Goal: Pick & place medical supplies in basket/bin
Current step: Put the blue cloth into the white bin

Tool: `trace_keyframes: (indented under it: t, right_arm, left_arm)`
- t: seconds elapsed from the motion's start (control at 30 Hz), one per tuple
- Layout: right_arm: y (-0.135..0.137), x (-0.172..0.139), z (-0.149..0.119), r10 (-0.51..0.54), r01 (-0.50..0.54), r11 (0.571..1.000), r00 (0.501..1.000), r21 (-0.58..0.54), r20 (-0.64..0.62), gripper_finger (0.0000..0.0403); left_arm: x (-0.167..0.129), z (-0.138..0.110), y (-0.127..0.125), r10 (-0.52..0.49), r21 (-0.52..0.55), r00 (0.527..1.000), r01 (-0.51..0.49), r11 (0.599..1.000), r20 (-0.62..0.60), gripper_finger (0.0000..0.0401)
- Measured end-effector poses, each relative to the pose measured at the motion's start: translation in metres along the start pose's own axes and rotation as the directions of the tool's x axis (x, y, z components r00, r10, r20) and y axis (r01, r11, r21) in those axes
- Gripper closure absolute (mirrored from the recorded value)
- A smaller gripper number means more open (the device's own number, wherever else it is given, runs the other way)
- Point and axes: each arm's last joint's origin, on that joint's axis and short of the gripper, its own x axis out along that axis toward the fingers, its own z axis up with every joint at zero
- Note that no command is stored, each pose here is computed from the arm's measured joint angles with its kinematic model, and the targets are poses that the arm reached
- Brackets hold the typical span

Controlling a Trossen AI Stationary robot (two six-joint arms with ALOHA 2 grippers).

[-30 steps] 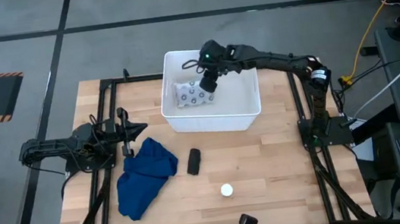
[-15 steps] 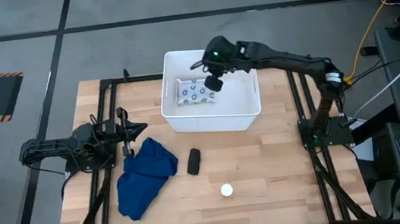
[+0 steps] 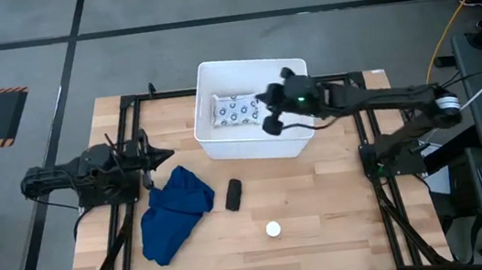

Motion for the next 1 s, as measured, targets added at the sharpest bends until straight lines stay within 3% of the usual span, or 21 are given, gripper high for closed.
trace_keyframes:
  t: [0.13, 0.23, 0.43, 0.63, 0.8, 1.0]
  right_arm:
    - [0.001, -0.028, -0.013, -0.043, 0.039, 0.998, 0.996, 0.055, 0.077, 0.04]
    - [0.003, -0.042, -0.022, -0.043, 0.031, 0.996, 0.987, 0.081, 0.154, 0.0397]
    - [0.016, -0.047, -0.055, -0.005, -0.007, 0.998, 0.984, 0.069, 0.179, 0.0396]
    - [0.029, -0.045, -0.066, 0.115, -0.124, 0.992, 0.953, 0.016, 0.28, 0.0395]
    - [0.033, -0.044, -0.072, 0.139, -0.149, 0.989, 0.94, 0.007, 0.31, 0.0395]
    - [0.034, -0.043, -0.076, 0.143, -0.137, 0.99, 0.947, -0.041, 0.288, 0.0395]
  left_arm:
    - [-0.004, 0.016, 0.0, 0.006, -0.07, 1.0, -0.004, 0.998, 0.029, 0.0399]
    - [-0.003, 0.021, 0.0, 0.02, -0.059, 1.0, -0.02, 0.998, -0.004, 0.0398]
    - [0.014, 0.024, -0.004, 0.021, 0.036, 0.989, -0.016, 0.999, -0.143, 0.04]
    - [0.03, 0.049, -0.008, 0.045, 0.078, 0.946, -0.021, 0.997, -0.321, 0.04]
    - [0.038, 0.074, -0.013, 0.066, 0.083, 0.854, -0.027, 0.996, -0.516, 0.0399]
    - [0.036, 0.091, -0.02, 0.153, 0.048, 0.651, -0.177, 0.983, -0.744, 0.0399]
